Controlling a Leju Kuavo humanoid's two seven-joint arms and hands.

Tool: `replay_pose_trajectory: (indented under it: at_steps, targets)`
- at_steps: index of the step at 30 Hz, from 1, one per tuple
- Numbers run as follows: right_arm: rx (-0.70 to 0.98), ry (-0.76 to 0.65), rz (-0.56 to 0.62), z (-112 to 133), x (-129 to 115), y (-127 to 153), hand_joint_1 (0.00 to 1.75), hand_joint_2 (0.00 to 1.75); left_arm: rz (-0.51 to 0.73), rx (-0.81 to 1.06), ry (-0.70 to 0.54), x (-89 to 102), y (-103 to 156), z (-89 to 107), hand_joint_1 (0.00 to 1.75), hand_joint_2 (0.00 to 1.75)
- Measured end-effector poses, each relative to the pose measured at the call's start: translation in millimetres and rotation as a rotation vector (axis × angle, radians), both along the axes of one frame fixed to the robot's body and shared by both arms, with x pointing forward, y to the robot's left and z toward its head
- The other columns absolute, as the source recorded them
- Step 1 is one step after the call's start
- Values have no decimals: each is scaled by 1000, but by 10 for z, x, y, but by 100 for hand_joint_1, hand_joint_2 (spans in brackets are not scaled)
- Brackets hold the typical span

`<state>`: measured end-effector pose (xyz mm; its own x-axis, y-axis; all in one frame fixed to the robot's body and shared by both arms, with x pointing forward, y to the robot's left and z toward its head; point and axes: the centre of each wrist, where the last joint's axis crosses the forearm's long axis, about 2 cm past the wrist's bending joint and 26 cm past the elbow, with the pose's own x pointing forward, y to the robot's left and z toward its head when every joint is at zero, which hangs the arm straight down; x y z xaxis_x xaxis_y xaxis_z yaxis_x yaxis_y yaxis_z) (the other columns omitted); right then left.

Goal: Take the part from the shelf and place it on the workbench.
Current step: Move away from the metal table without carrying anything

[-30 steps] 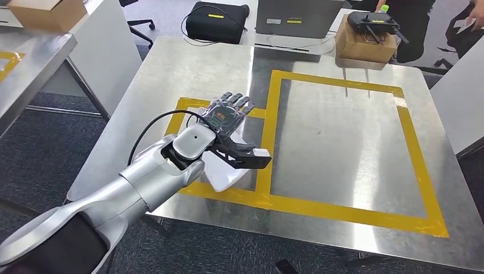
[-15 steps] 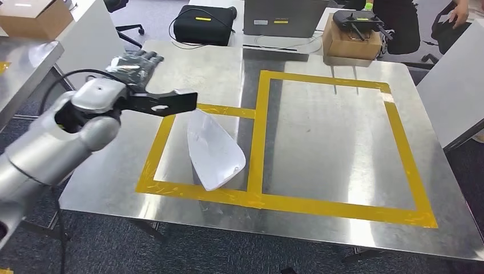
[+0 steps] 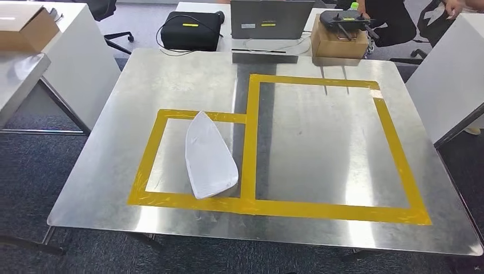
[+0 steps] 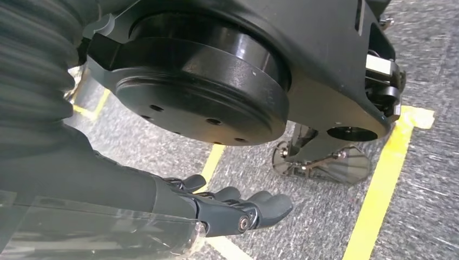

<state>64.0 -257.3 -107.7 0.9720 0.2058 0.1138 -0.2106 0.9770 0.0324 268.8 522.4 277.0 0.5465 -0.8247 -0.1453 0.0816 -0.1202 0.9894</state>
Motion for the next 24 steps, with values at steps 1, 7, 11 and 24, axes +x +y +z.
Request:
replay_pose_trajectory:
  at_steps: [1,7,11,24]
  targets:
    - [-1,6,-2,1,5,2,0,175,24,11,-18,-84,58,-3,0,0]
    - [-3,29,-17,6,28,28,0,175,154,-63,-122,-622,376,-470,0,0]
    - [-3,38,-26,9,44,30,0,175,295,-217,-88,-896,451,-1064,0,0]
    - [0,28,-25,19,103,26,0,175,685,-715,318,-1325,-149,-2851,0,0]
